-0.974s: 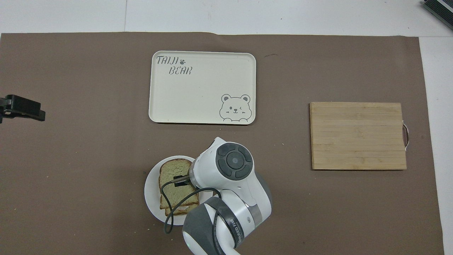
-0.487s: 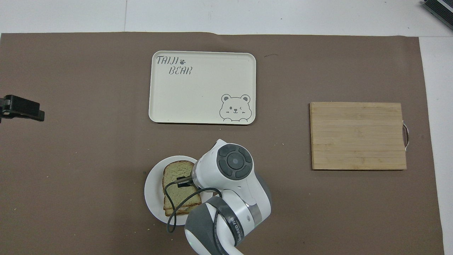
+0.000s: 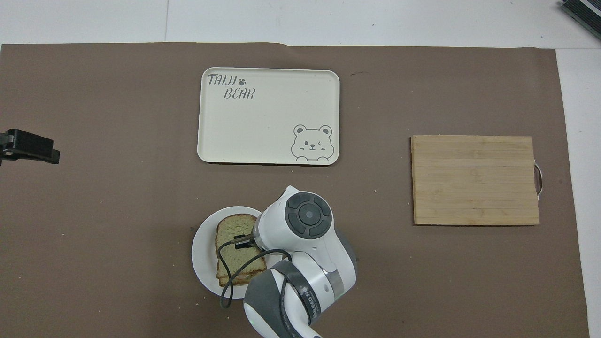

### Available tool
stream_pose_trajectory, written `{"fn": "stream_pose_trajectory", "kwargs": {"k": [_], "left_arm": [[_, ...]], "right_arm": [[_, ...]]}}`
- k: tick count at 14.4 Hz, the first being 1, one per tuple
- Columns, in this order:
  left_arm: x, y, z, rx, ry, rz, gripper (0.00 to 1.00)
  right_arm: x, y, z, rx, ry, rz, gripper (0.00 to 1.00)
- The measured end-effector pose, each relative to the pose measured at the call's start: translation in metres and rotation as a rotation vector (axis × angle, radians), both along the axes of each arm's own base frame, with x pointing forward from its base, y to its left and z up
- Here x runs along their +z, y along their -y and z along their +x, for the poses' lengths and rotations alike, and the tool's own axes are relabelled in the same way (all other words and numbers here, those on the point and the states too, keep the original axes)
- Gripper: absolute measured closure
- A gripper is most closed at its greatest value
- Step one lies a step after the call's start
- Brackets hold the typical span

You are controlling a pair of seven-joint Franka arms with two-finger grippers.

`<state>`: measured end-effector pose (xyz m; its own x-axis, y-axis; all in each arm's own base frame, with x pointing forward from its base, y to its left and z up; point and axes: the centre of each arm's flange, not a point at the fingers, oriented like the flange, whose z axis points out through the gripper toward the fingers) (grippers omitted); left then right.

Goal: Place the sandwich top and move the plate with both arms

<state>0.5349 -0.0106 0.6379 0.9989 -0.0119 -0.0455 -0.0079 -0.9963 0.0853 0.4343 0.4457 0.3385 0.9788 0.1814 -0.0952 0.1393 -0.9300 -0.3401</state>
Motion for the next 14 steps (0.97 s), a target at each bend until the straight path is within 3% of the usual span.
{"fn": "stream_pose_trajectory", "kwargs": {"k": [5,6,11,14], "left_arm": [[-0.024,-0.034,-0.013,-0.014,-0.024,-0.153,0.0],[-0.031,-0.04,-0.014,-0.021,-0.026,-0.184,0.0],[-0.077,-0.044,-0.02,-0.05,-0.027,-0.318,0.0],[-0.107,-0.037,-0.029,-0.067,-0.028,-0.364,0.0]], "right_arm": [[-0.003,-0.003,-0.006,-0.013,-0.013,-0.009,0.92],[-0.003,-0.003,-0.006,-0.023,-0.016,-0.011,0.85],[-0.003,-0.003,-0.005,-0.029,-0.015,-0.009,0.33],[0.006,-0.001,0.001,-0.029,0.012,-0.007,0.01]]}}
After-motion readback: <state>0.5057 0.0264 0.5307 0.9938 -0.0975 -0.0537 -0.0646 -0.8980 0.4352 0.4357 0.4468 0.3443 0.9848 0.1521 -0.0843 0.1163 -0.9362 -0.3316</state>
